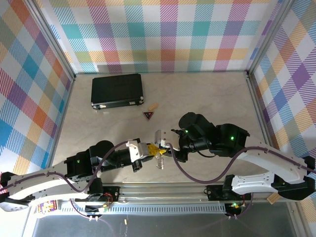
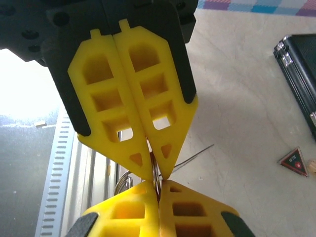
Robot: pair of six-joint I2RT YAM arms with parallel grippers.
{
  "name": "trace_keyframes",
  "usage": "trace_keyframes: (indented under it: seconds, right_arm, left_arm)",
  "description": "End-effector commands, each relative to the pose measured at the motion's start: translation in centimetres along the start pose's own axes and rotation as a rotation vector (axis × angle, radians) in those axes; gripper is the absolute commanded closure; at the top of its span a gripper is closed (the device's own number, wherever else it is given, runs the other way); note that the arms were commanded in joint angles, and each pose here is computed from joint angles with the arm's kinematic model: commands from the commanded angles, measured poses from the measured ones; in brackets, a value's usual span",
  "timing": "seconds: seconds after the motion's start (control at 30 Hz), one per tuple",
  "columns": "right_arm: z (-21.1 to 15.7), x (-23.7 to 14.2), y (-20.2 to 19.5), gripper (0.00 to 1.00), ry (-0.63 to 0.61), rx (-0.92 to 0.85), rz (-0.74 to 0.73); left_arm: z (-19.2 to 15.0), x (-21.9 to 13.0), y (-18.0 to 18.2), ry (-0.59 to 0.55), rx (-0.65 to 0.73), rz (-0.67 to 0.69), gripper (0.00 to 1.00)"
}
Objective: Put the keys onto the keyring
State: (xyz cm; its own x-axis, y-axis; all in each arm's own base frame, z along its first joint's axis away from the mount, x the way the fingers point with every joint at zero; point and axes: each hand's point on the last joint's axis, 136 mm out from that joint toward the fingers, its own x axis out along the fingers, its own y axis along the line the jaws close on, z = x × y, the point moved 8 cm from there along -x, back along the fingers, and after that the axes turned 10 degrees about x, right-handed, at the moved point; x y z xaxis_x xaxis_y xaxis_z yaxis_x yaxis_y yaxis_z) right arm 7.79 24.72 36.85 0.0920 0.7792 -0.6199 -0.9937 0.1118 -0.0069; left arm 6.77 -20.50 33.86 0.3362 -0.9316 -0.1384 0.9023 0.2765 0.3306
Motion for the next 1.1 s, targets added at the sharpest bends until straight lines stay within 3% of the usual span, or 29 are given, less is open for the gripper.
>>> trace_keyframes:
  seconds: [0.0, 0.2, 0.6, 0.87, 0.97, 1.07]
  right_arm:
    - [0.5, -0.8, 0.8, 0.84, -0.056, 0.007, 0.051]
    - [0.8, -1.2, 1.1, 0.81, -0.104, 0.007, 0.083]
    - [1.1, -3.1, 2.3, 0.76, -0.230, -0.023, 0.155]
    - [1.1, -3.1, 2.3, 0.80, -0.231, -0.026, 0.158]
    - [1.1, -3.4, 2.3, 0.76, -0.239, -0.027, 0.155]
    - [0.8, -3.5, 2.4, 0.66, -0.259, -0.022, 0.153]
  left_arm:
    - [2.6, -1.3, 0.6, -0.190, -0.039, 0.017, 1.00]
    - [3.2, -1.7, -0.1, -0.279, -0.055, -0.051, 1.00]
    - [3.5, -1.8, -0.5, -0.325, -0.068, -0.095, 1.00]
    - [3.8, -2.0, -0.5, -0.345, -0.073, -0.101, 1.00]
    - [4.0, -2.3, -0.4, -0.358, -0.074, -0.098, 1.00]
    - [4.2, -2.6, -0.3, -0.369, -0.075, -0.094, 1.00]
